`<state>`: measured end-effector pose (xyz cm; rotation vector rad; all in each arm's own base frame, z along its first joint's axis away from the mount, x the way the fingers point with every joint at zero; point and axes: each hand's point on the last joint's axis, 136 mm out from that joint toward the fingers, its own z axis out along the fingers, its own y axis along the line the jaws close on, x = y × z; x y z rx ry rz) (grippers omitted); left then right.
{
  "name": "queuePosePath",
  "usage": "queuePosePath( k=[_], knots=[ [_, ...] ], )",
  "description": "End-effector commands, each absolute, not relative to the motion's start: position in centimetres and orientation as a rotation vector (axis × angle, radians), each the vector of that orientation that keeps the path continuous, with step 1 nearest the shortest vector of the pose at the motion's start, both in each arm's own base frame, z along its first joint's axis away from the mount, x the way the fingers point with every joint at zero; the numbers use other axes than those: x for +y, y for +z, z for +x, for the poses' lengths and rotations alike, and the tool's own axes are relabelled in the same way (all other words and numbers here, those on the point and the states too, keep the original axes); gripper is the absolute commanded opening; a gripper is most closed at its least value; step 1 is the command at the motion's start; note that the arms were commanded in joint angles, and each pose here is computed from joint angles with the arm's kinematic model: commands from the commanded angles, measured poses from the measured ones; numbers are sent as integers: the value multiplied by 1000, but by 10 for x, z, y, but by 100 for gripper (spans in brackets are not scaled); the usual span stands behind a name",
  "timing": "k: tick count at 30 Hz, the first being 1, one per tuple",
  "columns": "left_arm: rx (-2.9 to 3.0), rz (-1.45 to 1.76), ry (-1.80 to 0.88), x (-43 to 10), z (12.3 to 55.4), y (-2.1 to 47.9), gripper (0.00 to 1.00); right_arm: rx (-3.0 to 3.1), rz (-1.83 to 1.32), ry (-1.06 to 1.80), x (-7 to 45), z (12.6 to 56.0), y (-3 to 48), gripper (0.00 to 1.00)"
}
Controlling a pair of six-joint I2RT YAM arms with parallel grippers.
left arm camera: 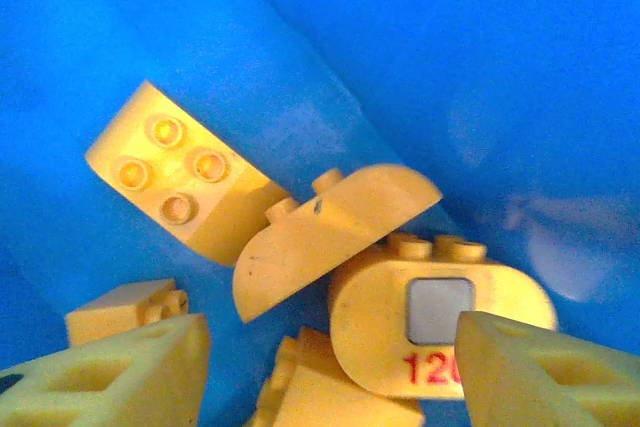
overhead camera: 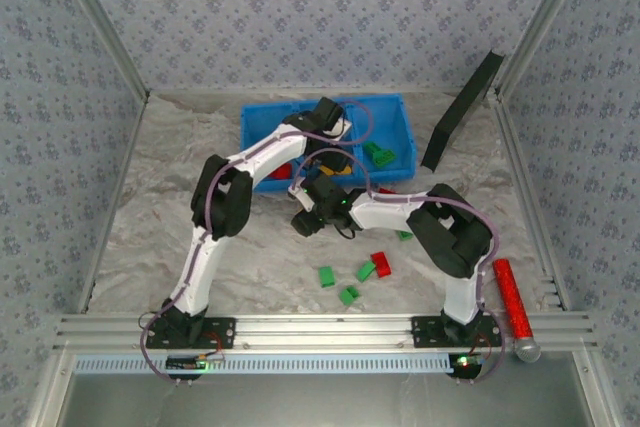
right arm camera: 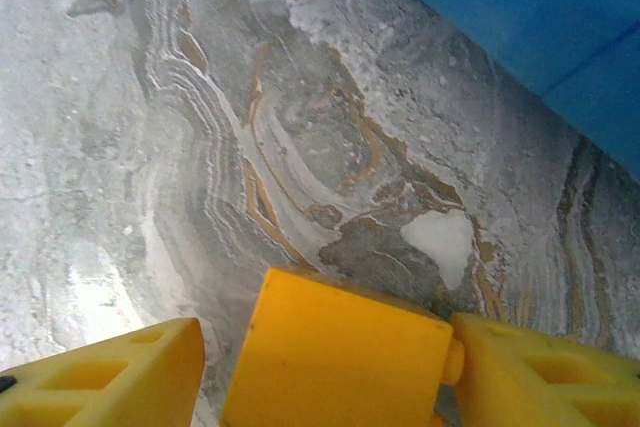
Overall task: Sort the legos into containers by color
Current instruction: Pick up the lego from the center of the table.
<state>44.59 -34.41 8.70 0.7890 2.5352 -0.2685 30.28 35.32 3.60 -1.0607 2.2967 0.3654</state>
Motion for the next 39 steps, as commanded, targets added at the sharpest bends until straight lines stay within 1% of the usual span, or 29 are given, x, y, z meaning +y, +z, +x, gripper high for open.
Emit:
queuePosePath(
  k=[1,4,6,12,15,18,22,23,25,28,30,34,39],
  knots=[
    [2423,761,-325,-344,443,155,68,2343,-1047,304,350,307,29,66],
    [2385,754,-357,-342,436,180,70,2342,-1037,284,351,311,30,60],
    [2337,741,-388,-343,434,197,71,2342,-1031,277,351,313,32,54],
    [2246,716,-440,-334,418,245,72,2335,-1033,269,351,313,39,40],
    [2204,698,-450,-324,409,267,75,2317,-1036,258,349,311,52,37],
    [2176,658,-452,-306,404,286,76,2289,-1012,249,342,312,79,36],
    [2145,547,-424,-267,400,304,81,2259,-989,230,328,315,112,34],
    [2145,518,-408,-254,397,306,82,2218,-966,240,330,324,134,34],
    [2155,465,-376,-230,389,306,84,2190,-943,232,324,333,152,33],
    [2155,386,-331,-197,372,299,88,2164,-893,231,312,354,170,33],
    [2163,363,-303,-182,359,293,89,2154,-865,236,306,369,178,33],
    [2191,320,-271,-157,327,284,89,2160,-814,248,300,401,180,31],
    [2239,257,-367,-145,285,268,89,2222,-799,235,302,433,155,30]
  ],
)
